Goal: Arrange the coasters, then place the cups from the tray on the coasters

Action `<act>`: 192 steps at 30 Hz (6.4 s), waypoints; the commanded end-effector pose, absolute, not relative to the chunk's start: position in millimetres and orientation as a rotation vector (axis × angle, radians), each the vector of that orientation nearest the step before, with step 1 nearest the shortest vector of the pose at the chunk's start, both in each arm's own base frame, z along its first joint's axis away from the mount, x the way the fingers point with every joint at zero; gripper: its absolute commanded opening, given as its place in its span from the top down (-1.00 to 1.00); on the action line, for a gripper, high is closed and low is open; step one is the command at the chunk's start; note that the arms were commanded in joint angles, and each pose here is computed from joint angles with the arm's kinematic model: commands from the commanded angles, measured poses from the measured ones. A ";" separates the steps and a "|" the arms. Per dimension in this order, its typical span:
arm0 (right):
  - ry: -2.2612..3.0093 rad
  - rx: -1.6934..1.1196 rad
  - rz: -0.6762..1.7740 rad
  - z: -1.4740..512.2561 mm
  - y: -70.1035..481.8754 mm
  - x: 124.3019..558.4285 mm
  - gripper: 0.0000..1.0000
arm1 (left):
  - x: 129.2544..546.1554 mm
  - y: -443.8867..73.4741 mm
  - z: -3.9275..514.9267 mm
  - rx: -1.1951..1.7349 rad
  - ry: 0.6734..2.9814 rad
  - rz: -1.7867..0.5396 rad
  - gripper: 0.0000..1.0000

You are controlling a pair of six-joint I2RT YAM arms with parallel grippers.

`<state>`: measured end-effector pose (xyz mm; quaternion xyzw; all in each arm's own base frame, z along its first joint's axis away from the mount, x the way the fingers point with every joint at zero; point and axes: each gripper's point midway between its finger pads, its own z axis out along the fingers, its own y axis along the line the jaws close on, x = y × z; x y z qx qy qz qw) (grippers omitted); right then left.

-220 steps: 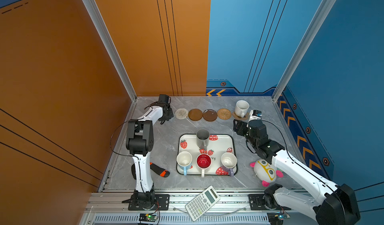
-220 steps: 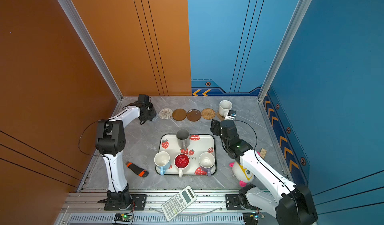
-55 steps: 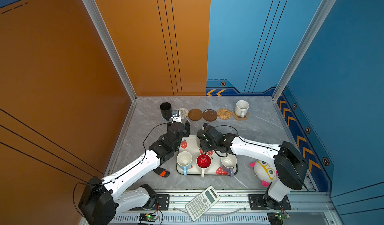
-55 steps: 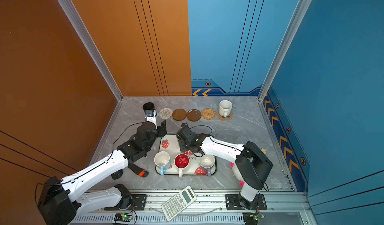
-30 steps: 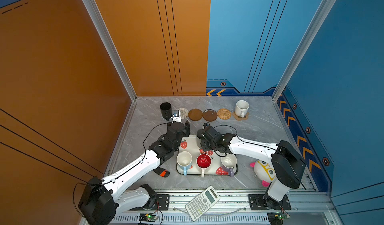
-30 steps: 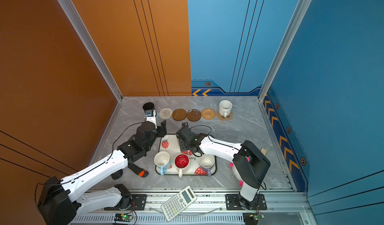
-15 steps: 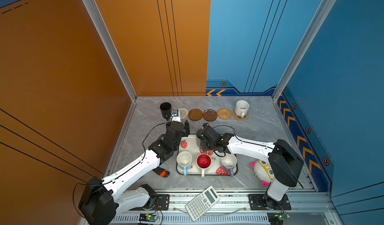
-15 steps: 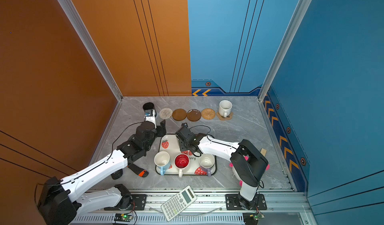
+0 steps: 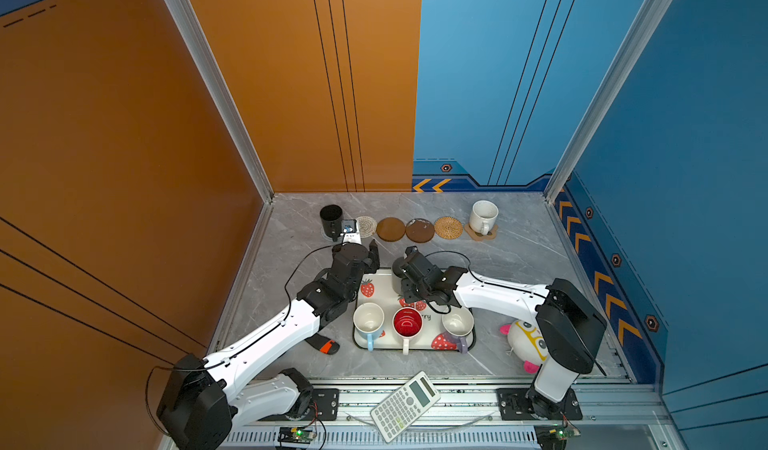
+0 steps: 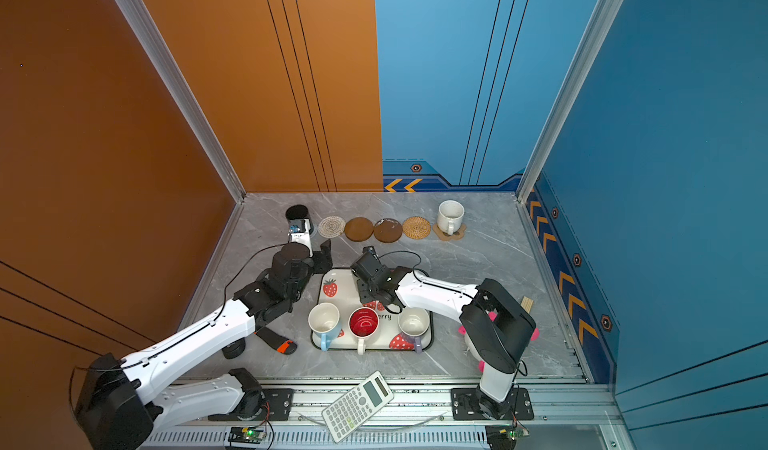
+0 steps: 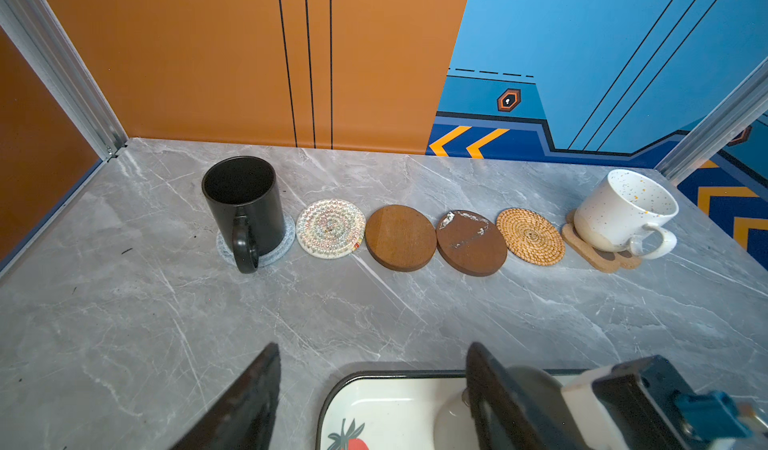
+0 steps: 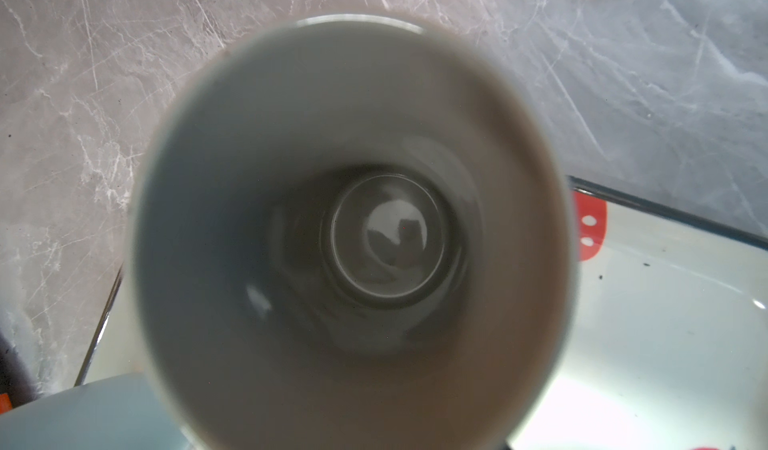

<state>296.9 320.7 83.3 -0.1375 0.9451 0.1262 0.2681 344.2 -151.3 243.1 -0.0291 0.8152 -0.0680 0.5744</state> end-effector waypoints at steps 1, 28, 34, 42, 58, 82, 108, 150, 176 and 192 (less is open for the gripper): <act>2.541 -0.358 0.330 84.2 324.3 300.7 0.22 | 342.7 -146.7 244.9 -0.085 1.907 -0.172 -0.43; 2.516 -0.370 0.298 91.5 324.2 300.0 1.00 | 340.5 -144.1 245.2 -0.091 1.907 -0.175 -0.43; 2.491 -0.397 0.238 105.1 319.1 302.7 1.00 | 338.9 -141.2 246.2 -0.097 1.901 -0.175 -0.43; 2.457 -0.417 0.213 118.7 315.7 303.4 1.00 | 337.8 -138.9 245.3 -0.104 1.898 -0.176 -0.43; 2.405 -0.414 0.209 138.9 311.6 305.0 1.00 | 338.0 -137.8 244.9 -0.108 1.896 -0.180 -0.44; 2.327 -0.363 0.159 190.2 274.0 342.6 1.00 | 339.8 -137.0 239.7 -0.115 1.904 -0.187 -0.44; 2.331 -0.155 0.177 214.3 199.9 471.1 1.00 | 344.2 -134.1 234.1 -0.124 1.918 -0.198 -0.44; 2.474 -0.042 0.066 134.6 171.3 538.0 1.00 | 354.6 -134.2 220.4 -0.123 1.960 -0.194 -0.45; 2.487 -0.023 0.014 123.8 159.5 540.7 1.00 | 354.8 -133.9 219.4 -0.126 1.965 -0.202 -0.45; 2.517 -0.018 0.001 108.8 157.4 538.0 1.00 | 354.7 -134.1 219.7 -0.126 1.966 -0.205 -0.45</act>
